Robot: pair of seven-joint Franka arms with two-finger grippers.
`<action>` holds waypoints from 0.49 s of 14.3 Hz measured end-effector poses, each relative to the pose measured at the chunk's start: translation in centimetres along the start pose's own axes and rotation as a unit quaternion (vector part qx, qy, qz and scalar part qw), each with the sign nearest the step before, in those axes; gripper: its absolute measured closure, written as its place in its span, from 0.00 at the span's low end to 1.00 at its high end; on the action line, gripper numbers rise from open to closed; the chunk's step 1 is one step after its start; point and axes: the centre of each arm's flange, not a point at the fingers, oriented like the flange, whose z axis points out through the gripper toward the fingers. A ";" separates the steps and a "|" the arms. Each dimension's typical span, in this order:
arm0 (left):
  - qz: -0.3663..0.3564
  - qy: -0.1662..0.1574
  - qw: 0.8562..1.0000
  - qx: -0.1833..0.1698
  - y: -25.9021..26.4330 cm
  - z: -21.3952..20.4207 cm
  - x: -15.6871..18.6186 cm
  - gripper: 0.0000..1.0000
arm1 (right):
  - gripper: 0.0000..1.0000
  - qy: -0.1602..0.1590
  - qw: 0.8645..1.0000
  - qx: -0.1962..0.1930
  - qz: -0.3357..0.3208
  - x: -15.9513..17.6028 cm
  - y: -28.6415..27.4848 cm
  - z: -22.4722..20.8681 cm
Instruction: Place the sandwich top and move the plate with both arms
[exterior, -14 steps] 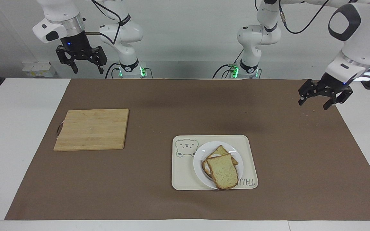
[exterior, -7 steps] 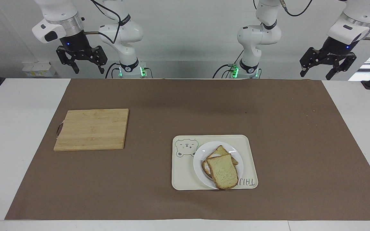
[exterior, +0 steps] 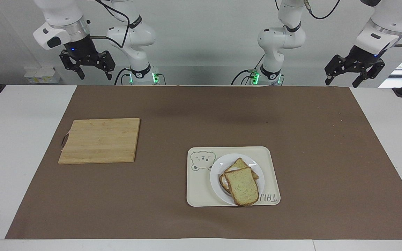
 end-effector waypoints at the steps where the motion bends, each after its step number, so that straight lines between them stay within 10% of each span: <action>1: -0.003 -0.002 1.000 0.000 0.0 0.0 0.0 0.00 | 0.00 -0.001 1.000 0.000 -0.003 0.2 -0.3 0.1; 7: -0.008 -0.003 1.000 0.002 0.4 -0.1 -0.1 0.00 | 0.00 -0.002 1.000 -0.001 -0.029 0.2 -0.7 0.2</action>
